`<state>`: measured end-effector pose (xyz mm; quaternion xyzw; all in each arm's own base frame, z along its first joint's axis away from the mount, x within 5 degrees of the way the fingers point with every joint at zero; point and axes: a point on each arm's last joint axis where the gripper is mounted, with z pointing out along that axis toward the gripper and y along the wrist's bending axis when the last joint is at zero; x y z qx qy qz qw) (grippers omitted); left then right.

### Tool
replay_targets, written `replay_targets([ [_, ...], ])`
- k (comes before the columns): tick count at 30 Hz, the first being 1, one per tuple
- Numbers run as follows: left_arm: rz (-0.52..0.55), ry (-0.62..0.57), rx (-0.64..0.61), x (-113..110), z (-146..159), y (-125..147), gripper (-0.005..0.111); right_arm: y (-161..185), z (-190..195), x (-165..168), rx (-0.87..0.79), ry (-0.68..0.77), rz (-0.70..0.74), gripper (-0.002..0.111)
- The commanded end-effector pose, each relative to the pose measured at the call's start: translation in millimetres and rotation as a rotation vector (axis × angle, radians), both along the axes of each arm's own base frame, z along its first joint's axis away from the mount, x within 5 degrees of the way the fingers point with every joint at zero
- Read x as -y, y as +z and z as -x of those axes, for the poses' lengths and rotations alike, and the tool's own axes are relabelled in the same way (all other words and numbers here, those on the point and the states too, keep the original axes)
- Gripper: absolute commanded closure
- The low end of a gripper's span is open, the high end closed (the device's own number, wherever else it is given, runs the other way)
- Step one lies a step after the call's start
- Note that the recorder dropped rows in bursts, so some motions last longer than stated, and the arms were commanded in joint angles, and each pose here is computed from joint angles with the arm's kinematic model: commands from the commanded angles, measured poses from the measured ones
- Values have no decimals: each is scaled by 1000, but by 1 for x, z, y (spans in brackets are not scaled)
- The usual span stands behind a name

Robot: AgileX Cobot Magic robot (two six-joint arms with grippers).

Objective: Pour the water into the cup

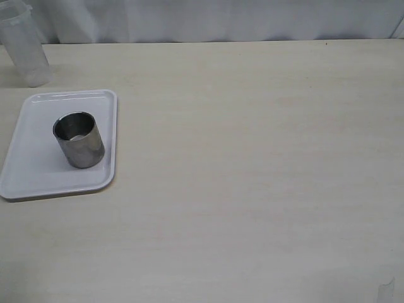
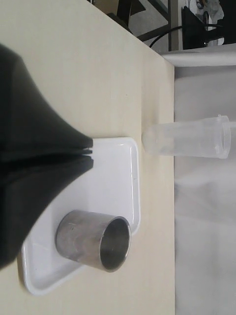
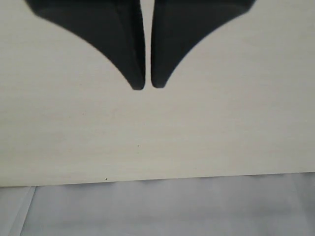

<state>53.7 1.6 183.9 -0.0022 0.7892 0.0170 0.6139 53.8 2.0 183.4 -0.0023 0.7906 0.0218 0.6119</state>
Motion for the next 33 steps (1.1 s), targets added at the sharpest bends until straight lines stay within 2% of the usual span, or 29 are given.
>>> replay_targets([
  [1,7,-7,11,1,0,0,107,-1,0,1,-4,-8,4,104],
  [26,7,-7,11,1,0,0,107,-1,0,1,-2,2,71,104],
  [33,7,-7,11,1,0,0,107,-1,0,-1,-3,9,13,104],
])
